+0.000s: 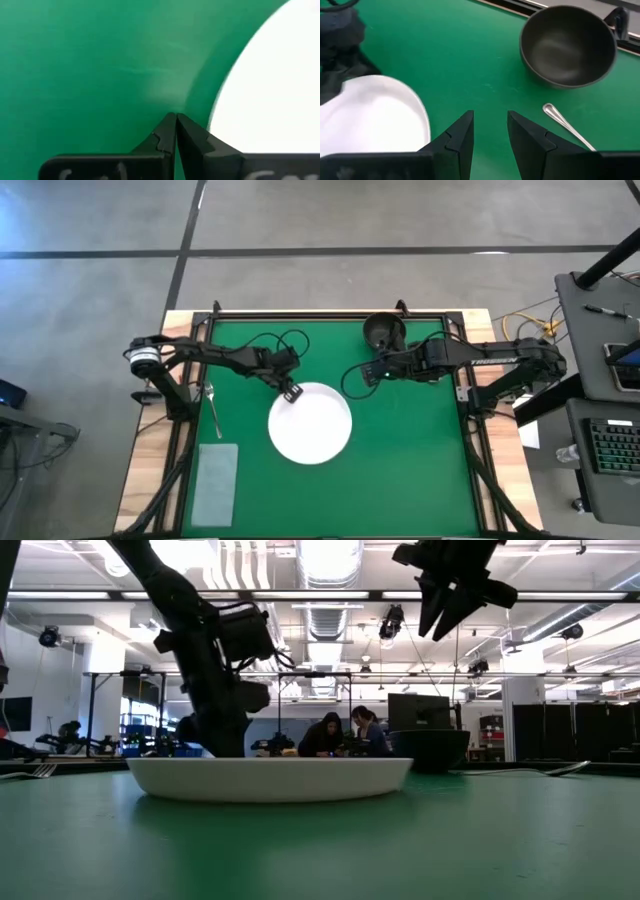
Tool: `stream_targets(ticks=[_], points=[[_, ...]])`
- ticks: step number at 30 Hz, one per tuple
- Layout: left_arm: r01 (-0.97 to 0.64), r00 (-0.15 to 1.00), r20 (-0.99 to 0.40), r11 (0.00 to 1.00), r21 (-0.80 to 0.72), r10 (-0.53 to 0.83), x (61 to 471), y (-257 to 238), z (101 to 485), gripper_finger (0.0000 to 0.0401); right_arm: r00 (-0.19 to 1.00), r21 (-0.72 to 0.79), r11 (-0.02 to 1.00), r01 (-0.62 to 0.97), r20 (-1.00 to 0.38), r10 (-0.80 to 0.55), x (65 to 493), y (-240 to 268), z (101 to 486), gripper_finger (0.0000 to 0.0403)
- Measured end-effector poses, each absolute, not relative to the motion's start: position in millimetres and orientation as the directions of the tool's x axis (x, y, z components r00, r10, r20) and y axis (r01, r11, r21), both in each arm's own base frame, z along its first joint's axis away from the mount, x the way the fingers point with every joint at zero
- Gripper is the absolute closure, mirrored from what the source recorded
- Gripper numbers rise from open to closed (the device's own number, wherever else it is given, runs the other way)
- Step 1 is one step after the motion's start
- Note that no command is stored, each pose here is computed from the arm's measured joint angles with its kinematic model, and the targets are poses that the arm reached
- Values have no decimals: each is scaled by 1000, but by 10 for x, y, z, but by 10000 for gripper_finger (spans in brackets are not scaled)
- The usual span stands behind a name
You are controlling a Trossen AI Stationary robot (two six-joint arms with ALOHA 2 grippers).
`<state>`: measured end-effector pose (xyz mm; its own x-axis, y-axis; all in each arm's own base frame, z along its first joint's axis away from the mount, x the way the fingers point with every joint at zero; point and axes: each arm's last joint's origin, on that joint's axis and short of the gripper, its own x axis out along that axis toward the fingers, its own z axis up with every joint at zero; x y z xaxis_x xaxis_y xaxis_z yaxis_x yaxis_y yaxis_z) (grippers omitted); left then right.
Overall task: Set table place
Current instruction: Move the white plate to the center of the table
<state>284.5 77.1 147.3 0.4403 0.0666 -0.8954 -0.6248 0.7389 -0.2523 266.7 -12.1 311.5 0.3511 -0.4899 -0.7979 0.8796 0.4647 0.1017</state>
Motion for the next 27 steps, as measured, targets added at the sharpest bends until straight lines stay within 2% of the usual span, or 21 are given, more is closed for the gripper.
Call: stream_targets(ticks=[7,19,23,27], points=[[-531,521,-853,776,-341,-18,2965,538,1510,401,298,41,467,883,-819,-490,2610,-122,3093,291],[-453,536,-838,802,-390,-104,2999,244,1489,401,272,32,481,876,-857,-438,2577,-106,3073,291],[-424,564,-813,794,-436,-145,3021,190,1463,401,271,47,489,871,-876,-399,2572,-95,3066,291],[-404,529,-817,780,-479,-228,3027,160,1359,401,271,81,508,858,-910,-313,2565,-71,3054,291]])
